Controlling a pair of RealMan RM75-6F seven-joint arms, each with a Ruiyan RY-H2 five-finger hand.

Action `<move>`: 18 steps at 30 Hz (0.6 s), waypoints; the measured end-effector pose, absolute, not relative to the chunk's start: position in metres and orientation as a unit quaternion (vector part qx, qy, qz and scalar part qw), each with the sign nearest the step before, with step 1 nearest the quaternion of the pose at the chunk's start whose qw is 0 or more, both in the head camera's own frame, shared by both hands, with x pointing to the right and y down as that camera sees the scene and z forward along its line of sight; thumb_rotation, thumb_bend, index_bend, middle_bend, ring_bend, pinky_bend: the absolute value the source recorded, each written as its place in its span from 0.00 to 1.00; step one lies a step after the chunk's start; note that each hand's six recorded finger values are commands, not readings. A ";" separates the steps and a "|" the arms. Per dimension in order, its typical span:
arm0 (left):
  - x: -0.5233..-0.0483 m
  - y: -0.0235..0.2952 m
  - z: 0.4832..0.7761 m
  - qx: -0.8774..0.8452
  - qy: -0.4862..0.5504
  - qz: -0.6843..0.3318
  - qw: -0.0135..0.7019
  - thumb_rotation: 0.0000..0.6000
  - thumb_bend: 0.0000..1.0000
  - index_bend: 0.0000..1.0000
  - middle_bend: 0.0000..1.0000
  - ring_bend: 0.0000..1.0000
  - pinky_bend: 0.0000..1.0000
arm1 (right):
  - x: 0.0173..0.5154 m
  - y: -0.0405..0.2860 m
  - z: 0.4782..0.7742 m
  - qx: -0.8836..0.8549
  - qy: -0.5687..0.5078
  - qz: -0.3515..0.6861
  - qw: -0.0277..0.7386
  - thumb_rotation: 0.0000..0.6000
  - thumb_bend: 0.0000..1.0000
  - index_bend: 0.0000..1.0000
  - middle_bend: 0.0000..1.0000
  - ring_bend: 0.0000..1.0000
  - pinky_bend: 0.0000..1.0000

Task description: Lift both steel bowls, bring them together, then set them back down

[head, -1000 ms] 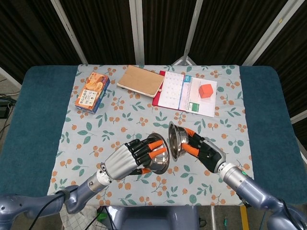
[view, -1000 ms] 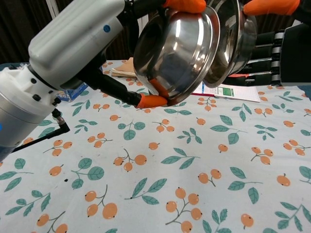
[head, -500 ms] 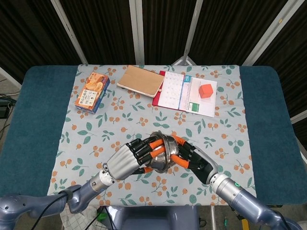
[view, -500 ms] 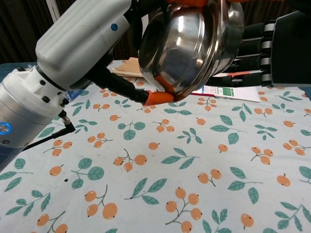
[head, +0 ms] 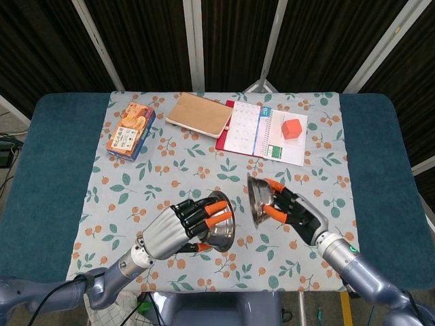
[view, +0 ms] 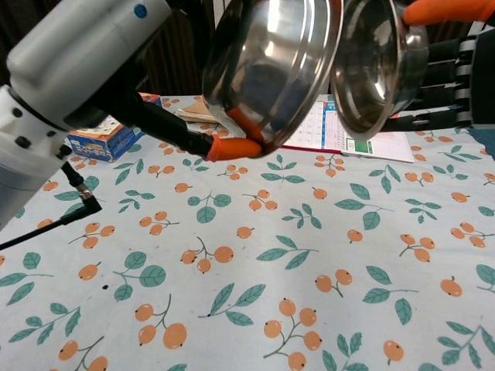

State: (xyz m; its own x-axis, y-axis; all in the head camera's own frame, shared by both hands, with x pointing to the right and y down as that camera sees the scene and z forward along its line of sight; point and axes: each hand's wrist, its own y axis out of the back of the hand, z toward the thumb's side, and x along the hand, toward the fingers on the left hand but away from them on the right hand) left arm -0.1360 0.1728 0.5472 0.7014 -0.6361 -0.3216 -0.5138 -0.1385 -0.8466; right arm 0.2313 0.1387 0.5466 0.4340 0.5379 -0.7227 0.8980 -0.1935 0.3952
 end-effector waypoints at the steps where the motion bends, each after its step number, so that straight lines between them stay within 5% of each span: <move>1: -0.139 0.171 0.546 -0.752 0.383 -0.061 0.533 1.00 0.18 0.32 0.43 0.32 0.54 | 0.238 0.136 0.550 0.737 0.492 -0.223 0.407 1.00 0.48 0.96 0.92 0.78 0.79; 11: -0.163 0.158 0.562 -0.745 0.359 -0.125 0.547 1.00 0.19 0.32 0.43 0.32 0.54 | 0.306 0.111 0.576 0.740 0.532 -0.293 0.289 1.00 0.48 0.95 0.92 0.78 0.80; 18: -0.180 0.151 0.600 -0.758 0.315 -0.218 0.528 1.00 0.19 0.32 0.43 0.32 0.54 | 0.330 0.102 0.590 0.763 0.529 -0.364 0.072 1.00 0.48 0.95 0.92 0.78 0.79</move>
